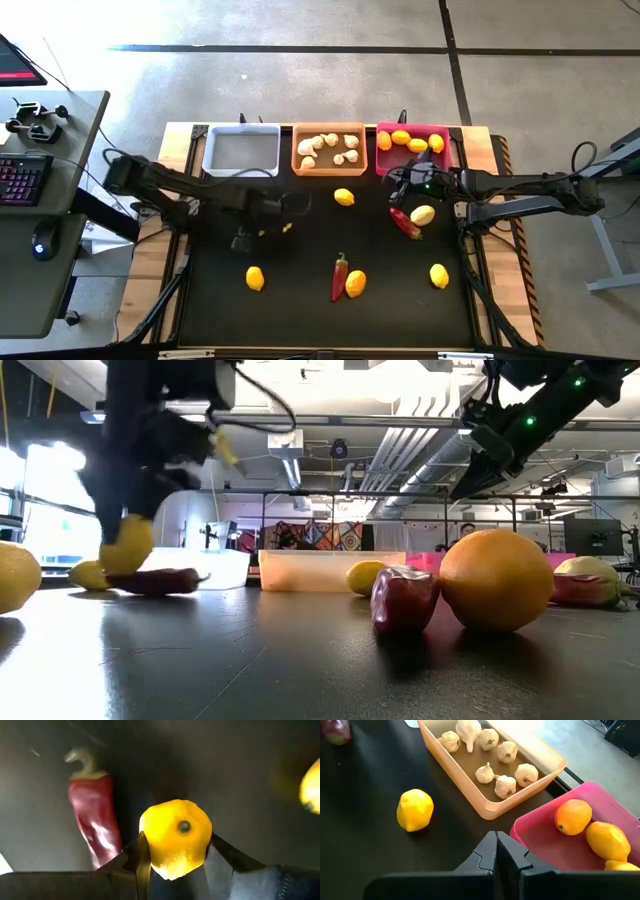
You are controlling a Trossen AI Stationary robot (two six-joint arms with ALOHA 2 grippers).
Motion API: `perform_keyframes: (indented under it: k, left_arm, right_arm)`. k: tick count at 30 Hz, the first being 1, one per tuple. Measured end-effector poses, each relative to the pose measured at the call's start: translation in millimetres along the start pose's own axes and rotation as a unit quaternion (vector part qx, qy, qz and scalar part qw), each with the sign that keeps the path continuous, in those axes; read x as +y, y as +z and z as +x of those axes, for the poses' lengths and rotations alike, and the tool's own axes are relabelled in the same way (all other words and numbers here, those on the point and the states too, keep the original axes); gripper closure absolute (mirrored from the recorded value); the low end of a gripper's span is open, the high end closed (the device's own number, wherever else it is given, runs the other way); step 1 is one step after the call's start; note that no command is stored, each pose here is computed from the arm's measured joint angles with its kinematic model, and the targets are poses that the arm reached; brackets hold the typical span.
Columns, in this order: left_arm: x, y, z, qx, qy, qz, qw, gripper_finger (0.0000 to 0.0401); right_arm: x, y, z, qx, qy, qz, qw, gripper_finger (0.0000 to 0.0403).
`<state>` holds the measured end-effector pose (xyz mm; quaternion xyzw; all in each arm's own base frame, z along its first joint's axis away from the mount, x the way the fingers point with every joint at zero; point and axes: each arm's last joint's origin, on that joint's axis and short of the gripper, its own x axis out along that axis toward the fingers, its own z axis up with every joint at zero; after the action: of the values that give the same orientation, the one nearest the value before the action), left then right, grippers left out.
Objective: Sort produce into baskets
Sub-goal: Put the orange lemon into the pink bin
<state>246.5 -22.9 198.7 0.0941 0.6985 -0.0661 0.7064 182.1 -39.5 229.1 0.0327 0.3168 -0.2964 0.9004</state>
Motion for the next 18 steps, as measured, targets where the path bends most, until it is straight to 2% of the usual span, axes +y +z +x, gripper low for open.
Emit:
perform_keyframes:
  k: [3,6,8,11,14,18]
  left_arm:
    - [9,5,-10,-0.073,-0.001,-0.03,0.997,0.0284]
    - [19,16,-18,-0.172,-0.013,-0.045,0.984,0.0284]
    - [25,26,-21,-0.246,-0.026,-0.048,0.968,0.0284]
    - [37,36,-21,-0.338,-0.042,-0.046,0.939,0.0284]
    - [49,44,-17,-0.401,-0.029,-0.038,0.915,0.0284]
    - [61,57,-15,-0.484,-0.004,-0.023,0.875,0.0283]
  right_arm:
    - [0,1,0,-0.005,0.001,0.003,1.0,0.0403]
    - [3,-4,6,-0.037,0.016,0.013,0.999,0.0403]
    - [8,-14,13,-0.06,0.052,0.008,0.997,0.0403]
    - [16,-32,20,-0.094,0.141,-0.002,0.985,0.0403]
    - [23,-46,21,-0.12,0.216,0.012,0.969,0.0403]
    - [32,-64,21,-0.133,0.258,0.016,0.957,0.039]
